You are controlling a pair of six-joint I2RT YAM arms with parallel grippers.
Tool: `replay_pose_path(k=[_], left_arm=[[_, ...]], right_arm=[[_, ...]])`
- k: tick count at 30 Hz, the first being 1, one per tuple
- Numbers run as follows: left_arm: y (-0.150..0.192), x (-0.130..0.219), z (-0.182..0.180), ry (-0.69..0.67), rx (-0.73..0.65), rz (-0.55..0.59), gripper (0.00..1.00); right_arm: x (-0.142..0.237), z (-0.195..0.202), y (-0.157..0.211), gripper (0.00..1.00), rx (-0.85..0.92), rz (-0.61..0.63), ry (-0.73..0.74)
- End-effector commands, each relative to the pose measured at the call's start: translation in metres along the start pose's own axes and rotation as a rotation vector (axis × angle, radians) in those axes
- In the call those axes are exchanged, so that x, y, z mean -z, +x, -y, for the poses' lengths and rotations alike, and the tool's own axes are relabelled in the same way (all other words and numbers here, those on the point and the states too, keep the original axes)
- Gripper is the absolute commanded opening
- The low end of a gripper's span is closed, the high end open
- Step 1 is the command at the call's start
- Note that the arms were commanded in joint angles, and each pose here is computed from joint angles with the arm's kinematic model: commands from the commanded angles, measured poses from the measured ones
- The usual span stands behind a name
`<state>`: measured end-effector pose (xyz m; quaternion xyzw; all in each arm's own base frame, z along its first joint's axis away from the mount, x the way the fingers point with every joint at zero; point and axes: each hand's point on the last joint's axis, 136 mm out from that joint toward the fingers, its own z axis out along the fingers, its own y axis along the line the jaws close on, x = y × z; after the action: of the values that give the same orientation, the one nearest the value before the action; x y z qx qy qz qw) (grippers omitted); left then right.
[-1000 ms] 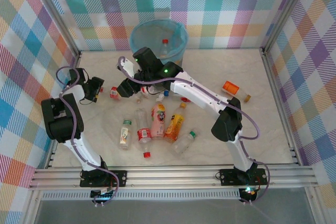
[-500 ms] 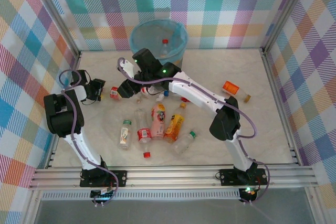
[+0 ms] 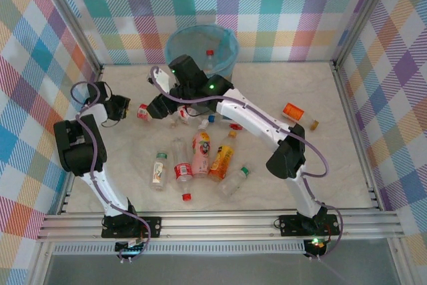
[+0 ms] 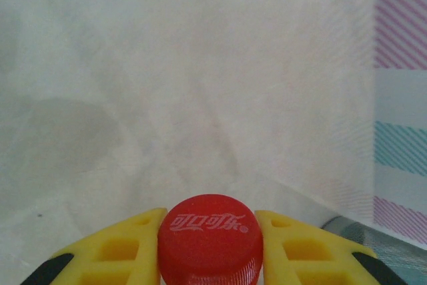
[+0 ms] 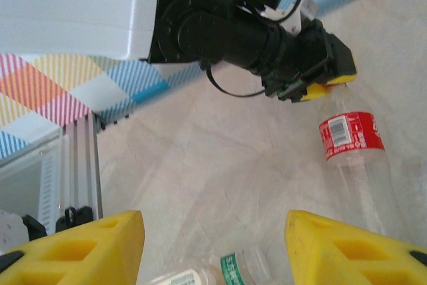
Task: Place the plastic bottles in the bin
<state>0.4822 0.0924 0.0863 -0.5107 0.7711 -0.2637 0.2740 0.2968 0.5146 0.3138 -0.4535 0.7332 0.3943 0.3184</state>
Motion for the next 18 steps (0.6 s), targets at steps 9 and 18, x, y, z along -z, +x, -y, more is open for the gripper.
replay_pose_path(k=[9,18], left_arm=[[-0.048,0.194,0.180,0.258,-0.305,0.385,0.00],[-0.013,0.327,0.305,0.465,-0.594,0.660,0.00]], right_arm=[[0.113,0.016,-0.102,0.58,-0.006,0.307,0.174],[0.186,0.064,-0.119,0.57,-0.128,0.417,0.290]])
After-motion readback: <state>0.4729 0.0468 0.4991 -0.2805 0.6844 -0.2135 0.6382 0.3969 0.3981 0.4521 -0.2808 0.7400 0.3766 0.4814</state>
